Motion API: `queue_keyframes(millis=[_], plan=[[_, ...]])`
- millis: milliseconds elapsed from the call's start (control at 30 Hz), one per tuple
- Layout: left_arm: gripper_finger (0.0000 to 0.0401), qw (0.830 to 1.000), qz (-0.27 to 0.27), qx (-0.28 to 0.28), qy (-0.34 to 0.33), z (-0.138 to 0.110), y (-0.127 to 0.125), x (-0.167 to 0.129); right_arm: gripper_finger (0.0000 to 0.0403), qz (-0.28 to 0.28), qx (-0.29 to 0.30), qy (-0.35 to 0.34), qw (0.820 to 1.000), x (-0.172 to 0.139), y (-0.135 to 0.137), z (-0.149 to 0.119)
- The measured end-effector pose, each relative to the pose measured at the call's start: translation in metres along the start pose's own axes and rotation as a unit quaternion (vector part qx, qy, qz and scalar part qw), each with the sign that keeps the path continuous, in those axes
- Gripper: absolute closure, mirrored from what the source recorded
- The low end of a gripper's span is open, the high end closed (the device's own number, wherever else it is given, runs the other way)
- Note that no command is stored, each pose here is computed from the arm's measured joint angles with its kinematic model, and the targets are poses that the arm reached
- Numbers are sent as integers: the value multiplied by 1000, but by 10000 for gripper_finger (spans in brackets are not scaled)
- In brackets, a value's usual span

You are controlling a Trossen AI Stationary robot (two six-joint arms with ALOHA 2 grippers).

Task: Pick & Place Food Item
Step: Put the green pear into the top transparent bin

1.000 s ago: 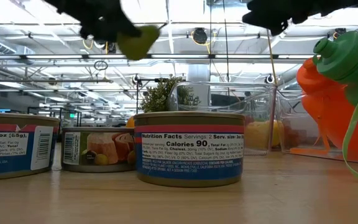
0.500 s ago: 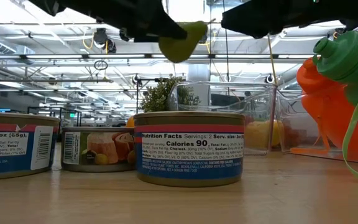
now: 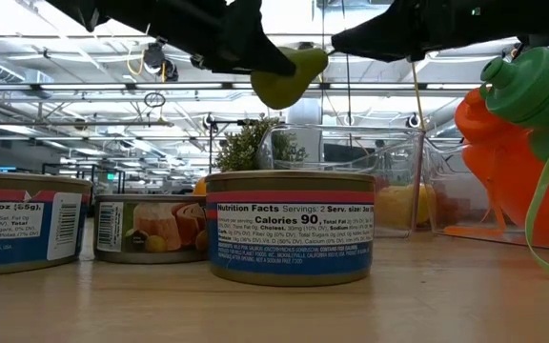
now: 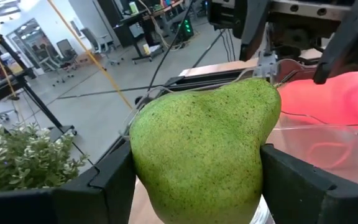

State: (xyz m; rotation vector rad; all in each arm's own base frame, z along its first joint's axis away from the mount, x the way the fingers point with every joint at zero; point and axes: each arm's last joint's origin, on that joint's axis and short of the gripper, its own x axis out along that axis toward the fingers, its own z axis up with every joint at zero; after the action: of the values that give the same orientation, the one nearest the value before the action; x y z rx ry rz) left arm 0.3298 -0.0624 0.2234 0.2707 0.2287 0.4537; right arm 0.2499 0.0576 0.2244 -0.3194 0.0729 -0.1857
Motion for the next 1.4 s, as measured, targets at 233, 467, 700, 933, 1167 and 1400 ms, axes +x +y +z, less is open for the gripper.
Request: queue_keyframes(millis=[233, 467, 700, 933, 1167, 1400], plan=[[131, 1000, -1, 0, 0, 0, 0, 0, 264, 4, -4, 10, 1000, 1, 1, -3], [131, 1000, -4, -3, -1, 0, 0, 0, 326, 5, -1, 8, 1000, 1, 1, -3], [131, 1000, -12, -16, -3, 0, 1, 1, 353, 5, -2, 9, 1000, 1, 1, -3], [131, 999, -24, -34, -7, 1, 3, 3, 348, 5, -4, 13, 1000, 1, 1, -4], [131, 998, -38, -40, -16, 3, 2, 3, 318, 2, -5, 13, 1000, 1, 1, -4], [131, 998, -36, -42, -16, 3, 2, 3, 338, 3, -2, 7, 1000, 1, 0, -2]])
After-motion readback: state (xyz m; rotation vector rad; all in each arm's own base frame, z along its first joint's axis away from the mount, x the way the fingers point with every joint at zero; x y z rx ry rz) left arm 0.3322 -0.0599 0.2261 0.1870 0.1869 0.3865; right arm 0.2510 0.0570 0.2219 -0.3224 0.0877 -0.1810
